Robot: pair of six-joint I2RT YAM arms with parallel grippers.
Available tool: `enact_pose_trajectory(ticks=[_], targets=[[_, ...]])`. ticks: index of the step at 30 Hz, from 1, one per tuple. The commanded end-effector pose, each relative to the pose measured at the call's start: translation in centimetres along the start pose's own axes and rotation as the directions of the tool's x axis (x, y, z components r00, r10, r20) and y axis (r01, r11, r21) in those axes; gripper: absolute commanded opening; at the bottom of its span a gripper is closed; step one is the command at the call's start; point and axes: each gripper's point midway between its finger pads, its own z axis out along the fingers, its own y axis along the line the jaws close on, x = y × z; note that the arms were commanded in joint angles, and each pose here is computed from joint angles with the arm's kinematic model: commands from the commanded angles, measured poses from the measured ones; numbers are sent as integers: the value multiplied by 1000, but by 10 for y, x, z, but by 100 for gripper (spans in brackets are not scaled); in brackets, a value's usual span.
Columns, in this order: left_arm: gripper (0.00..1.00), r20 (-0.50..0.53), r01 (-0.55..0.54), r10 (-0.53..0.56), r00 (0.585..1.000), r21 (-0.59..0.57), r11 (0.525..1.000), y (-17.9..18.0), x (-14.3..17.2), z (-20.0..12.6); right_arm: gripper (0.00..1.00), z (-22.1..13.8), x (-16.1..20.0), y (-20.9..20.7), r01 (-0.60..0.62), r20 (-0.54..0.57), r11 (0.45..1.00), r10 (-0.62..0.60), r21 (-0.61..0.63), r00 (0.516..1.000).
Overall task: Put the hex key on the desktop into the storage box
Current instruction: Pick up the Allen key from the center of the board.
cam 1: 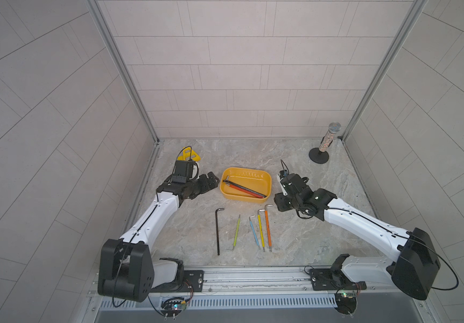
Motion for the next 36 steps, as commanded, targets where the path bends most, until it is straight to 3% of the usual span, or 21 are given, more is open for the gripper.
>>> enact_pose_trajectory(ticks=[1,13,36], targets=[[98,-19,-23,23,1000,16,1000,-8,0,-4,48,10,17,4,-53,-73,999,53,5,996],[98,3,-37,37,999,33,999,-13,-2,-11,46,31,55,18,-94,-134,995,97,29,986],[98,29,-30,29,999,42,999,-13,-8,-19,45,72,106,29,4,-251,994,25,112,968]])
